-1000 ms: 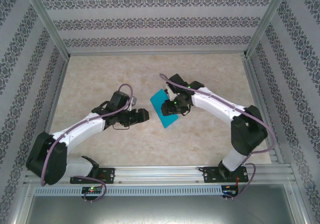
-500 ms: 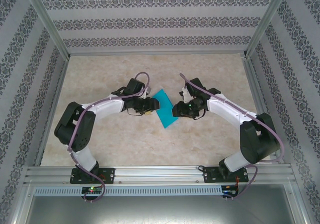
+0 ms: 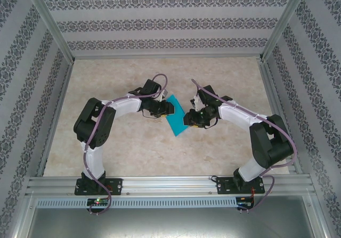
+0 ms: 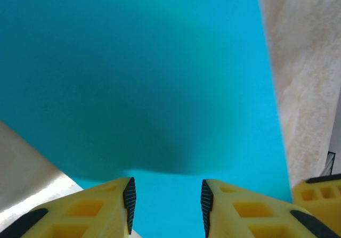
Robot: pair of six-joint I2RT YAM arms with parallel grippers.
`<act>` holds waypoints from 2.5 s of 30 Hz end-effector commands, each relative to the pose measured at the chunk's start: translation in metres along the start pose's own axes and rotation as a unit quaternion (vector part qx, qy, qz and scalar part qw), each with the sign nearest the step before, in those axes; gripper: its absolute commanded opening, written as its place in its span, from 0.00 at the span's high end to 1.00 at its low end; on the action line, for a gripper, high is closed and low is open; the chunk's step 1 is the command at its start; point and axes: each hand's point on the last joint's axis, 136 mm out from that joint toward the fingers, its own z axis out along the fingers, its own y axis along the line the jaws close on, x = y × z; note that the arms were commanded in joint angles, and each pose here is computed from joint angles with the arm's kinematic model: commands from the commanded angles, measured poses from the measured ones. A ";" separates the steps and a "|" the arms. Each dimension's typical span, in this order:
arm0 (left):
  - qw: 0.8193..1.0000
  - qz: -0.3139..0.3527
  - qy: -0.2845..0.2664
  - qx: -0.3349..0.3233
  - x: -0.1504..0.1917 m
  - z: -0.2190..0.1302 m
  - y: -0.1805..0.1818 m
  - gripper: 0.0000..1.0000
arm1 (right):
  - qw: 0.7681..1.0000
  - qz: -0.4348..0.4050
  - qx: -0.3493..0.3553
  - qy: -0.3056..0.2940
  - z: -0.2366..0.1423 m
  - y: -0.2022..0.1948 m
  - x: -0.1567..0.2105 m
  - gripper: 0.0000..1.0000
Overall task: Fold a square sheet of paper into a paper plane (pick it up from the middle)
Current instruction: Fourth fold the wing at the center of the table.
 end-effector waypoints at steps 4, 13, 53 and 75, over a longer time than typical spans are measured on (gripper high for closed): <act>0.999 0.009 0.032 -0.009 0.009 0.013 0.005 0.60 | 1.000 0.010 -0.023 0.002 0.002 0.004 -0.001 0.82; 0.999 0.006 0.051 -0.017 0.012 0.025 0.014 0.61 | 0.999 0.021 -0.046 0.003 0.008 0.013 -0.006 0.92; 0.992 0.053 0.110 -0.018 0.024 0.041 -0.005 0.76 | 0.988 0.096 -0.121 0.000 0.008 0.002 -0.009 0.93; 0.992 0.072 0.099 0.002 0.016 0.027 -0.026 0.76 | 0.987 0.100 -0.125 0.009 0.034 0.009 -0.029 0.94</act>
